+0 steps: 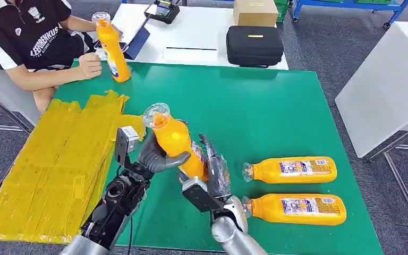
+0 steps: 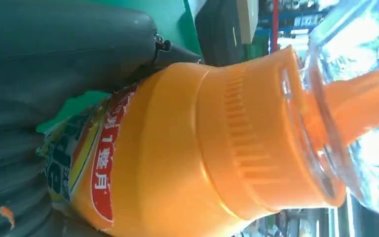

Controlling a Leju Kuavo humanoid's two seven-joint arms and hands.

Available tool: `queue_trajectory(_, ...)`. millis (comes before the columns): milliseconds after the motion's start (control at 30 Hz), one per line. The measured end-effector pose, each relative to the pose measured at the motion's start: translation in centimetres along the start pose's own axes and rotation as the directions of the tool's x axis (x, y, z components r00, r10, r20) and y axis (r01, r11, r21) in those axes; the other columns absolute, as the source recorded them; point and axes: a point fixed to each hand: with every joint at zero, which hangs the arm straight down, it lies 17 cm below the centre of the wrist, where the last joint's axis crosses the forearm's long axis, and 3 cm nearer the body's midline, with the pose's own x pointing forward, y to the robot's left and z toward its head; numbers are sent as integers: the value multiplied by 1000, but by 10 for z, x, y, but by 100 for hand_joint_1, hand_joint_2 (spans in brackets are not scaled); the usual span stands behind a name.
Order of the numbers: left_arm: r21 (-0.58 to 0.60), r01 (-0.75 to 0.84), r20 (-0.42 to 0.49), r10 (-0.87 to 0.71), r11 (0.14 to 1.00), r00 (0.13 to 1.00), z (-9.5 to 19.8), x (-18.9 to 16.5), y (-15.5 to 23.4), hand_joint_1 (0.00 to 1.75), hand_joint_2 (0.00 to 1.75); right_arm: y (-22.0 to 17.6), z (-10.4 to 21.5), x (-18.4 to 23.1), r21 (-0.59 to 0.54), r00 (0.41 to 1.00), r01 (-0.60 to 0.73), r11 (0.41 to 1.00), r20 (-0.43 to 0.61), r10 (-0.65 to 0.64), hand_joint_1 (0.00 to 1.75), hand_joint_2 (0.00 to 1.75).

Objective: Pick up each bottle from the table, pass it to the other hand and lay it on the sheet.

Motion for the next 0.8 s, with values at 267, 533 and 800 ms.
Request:
queue_trajectory(267, 145, 142, 8, -145, 979, 989, 2, 6, 44, 175, 175, -27, 1, 5, -91, 999, 54, 994, 7, -53, 0, 0)
queue_trajectory(533, 359, 482, 8, -519, 799, 855, 9, 59, 118, 175, 175, -92, 3, 17, -242, 998, 55, 969, 45, -46, 0, 175)
queue_trajectory(800, 420, 883, -222, -920, 208, 322, 11, 102, 159, 175, 175, -143, 11, 33, -350, 997, 26, 937, 82, 3, 0, 175)
